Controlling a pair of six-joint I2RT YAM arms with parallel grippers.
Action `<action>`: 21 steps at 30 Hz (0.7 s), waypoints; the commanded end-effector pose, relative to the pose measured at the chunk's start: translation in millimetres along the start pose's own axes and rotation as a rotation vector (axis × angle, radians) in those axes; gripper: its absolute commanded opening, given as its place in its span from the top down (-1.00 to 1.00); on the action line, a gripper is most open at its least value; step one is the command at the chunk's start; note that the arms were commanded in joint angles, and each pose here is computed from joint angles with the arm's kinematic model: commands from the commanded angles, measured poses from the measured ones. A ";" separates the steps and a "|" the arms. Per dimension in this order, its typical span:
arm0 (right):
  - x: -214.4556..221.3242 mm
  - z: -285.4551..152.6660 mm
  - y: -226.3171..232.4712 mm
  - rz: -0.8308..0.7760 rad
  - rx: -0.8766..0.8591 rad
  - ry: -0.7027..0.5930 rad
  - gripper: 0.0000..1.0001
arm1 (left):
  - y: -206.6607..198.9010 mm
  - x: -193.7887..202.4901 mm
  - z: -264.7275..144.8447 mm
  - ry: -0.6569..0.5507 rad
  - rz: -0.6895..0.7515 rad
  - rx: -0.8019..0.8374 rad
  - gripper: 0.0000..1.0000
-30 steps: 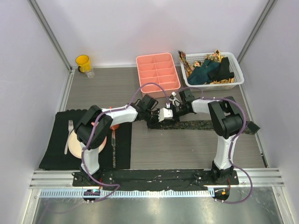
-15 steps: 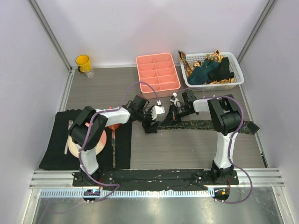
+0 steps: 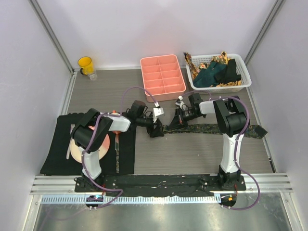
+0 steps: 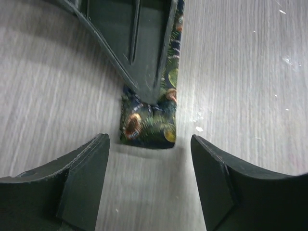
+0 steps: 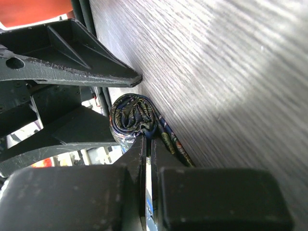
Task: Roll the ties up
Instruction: Roll the tie at the center of the board.
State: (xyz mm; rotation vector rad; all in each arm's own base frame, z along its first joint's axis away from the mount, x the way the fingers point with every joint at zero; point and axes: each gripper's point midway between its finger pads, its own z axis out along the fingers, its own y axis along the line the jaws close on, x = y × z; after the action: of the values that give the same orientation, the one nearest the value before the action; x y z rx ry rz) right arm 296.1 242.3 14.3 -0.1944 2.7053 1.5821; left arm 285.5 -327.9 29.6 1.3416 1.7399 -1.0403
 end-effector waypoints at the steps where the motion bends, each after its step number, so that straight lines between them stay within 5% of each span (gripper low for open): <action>1: 11.6 7.3 -72.2 -0.014 0.260 0.029 0.99 | 5.6 -16.2 12.7 -0.054 0.074 0.001 -0.40; 9: 17.2 7.4 -70.6 0.002 0.240 0.074 0.99 | -11.3 2.8 25.0 0.070 0.181 0.014 -0.26; 18: 20.1 7.0 -61.3 -0.002 0.203 0.078 0.99 | -21.9 21.0 26.9 0.172 0.219 0.037 0.40; 21: 12.9 1.0 -51.4 -0.006 0.202 0.058 0.67 | -21.2 28.6 25.2 0.224 0.204 0.029 0.53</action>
State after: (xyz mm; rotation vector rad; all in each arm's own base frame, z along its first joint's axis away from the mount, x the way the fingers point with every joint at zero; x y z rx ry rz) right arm 289.5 239.8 14.1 -0.2093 2.7437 1.6609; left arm 282.4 -353.4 22.0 1.5584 1.5980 -0.8593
